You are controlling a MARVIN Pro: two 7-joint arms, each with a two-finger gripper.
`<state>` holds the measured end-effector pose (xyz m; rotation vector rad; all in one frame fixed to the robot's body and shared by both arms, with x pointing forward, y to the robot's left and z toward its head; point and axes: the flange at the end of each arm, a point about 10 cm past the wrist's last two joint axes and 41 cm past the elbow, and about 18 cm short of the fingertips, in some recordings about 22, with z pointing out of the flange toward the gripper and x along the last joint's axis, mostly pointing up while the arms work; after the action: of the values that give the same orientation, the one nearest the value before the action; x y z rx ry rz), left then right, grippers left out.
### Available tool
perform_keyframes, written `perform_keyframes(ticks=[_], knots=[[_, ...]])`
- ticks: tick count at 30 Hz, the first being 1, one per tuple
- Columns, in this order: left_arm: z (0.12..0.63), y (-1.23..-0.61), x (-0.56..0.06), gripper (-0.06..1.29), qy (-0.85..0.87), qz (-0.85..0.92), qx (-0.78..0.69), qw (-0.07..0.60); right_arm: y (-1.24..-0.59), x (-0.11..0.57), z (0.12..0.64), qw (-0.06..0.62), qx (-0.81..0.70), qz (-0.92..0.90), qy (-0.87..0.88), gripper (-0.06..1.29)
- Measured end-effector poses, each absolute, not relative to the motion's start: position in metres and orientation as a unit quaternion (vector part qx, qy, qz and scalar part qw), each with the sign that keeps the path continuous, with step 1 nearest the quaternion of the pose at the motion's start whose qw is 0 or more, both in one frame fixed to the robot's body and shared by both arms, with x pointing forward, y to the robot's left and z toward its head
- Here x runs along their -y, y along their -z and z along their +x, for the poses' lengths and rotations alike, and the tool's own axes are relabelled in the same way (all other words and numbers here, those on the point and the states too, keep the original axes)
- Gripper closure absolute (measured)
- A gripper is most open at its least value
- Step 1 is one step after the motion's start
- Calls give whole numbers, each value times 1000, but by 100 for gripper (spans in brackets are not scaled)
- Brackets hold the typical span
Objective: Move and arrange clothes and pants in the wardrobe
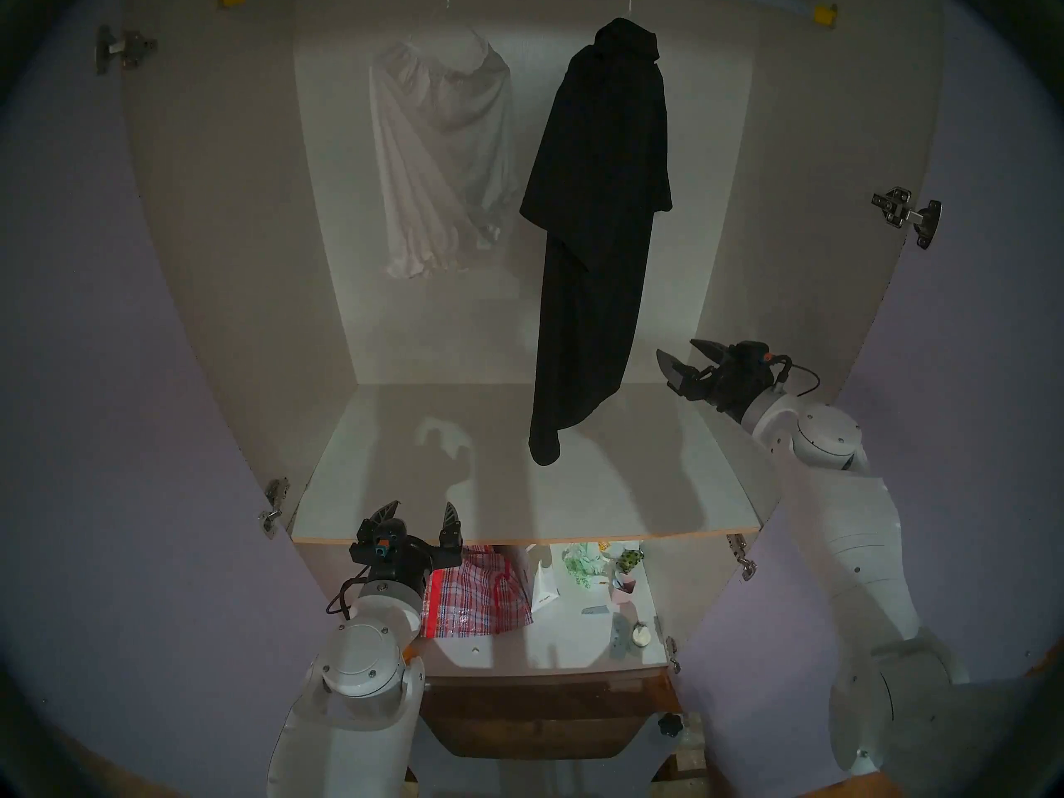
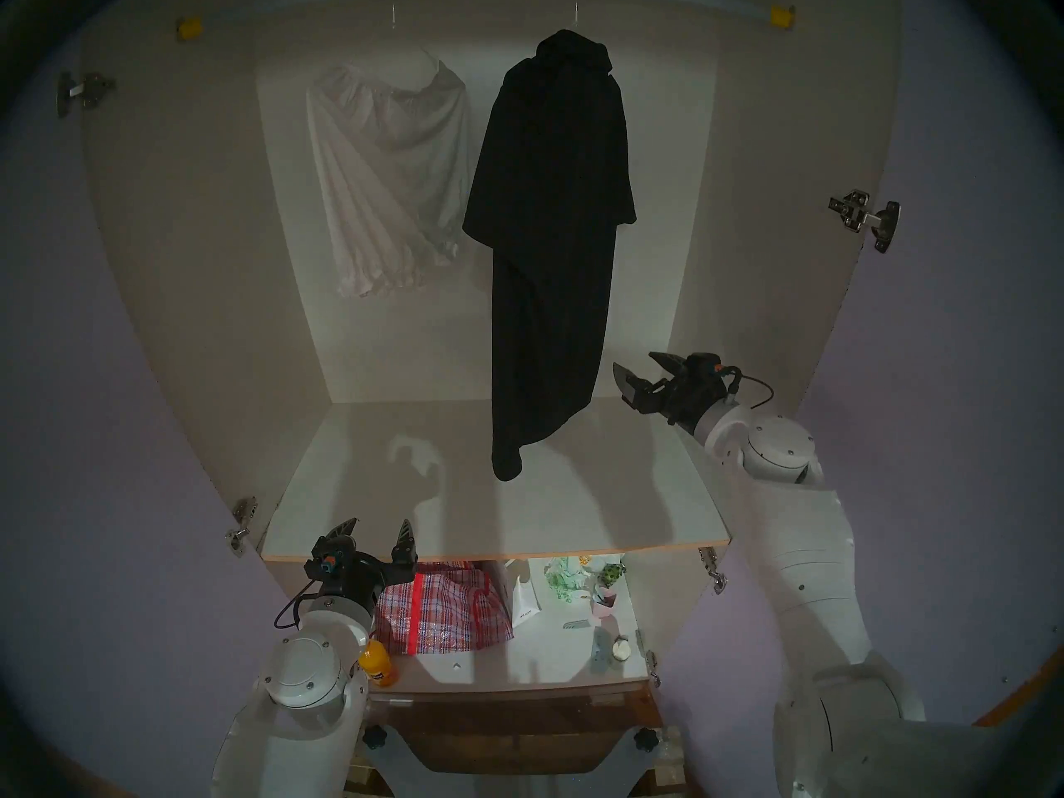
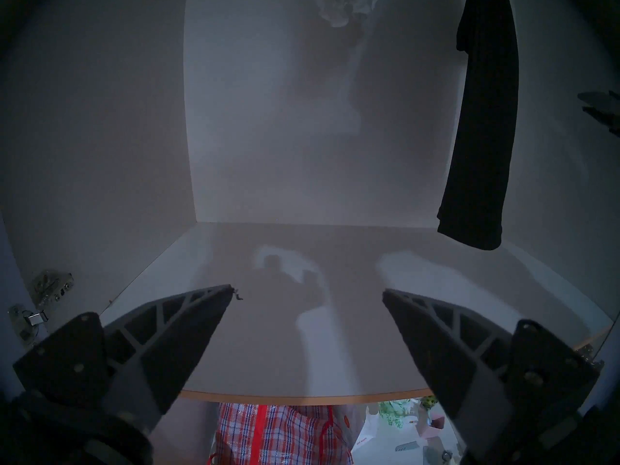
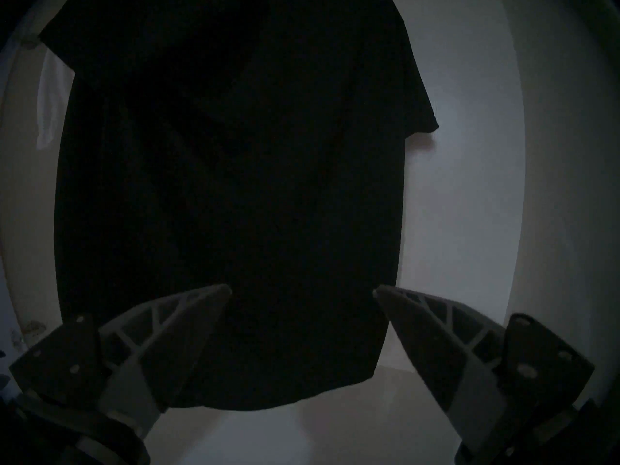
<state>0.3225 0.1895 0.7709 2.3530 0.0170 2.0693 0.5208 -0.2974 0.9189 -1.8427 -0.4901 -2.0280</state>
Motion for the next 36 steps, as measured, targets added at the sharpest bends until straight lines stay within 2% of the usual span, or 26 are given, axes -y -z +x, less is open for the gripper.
perform_keyframes(ticks=[7,22,32,36], knots=[[323,-771,-190,2,-660,751,-5,4,-907,288,527,160,168,-643,730,3],[323,-770,-190,2,-660,751,-6,4,-910,286,592,137,141,-671,715,3],[323,-770,-190,2,-659,752,-6,3,-986,280,625,120,152,-635,748,3],[322,-770,-190,2,-659,752,-6,3,-998,274,639,105,143,-638,749,3]])
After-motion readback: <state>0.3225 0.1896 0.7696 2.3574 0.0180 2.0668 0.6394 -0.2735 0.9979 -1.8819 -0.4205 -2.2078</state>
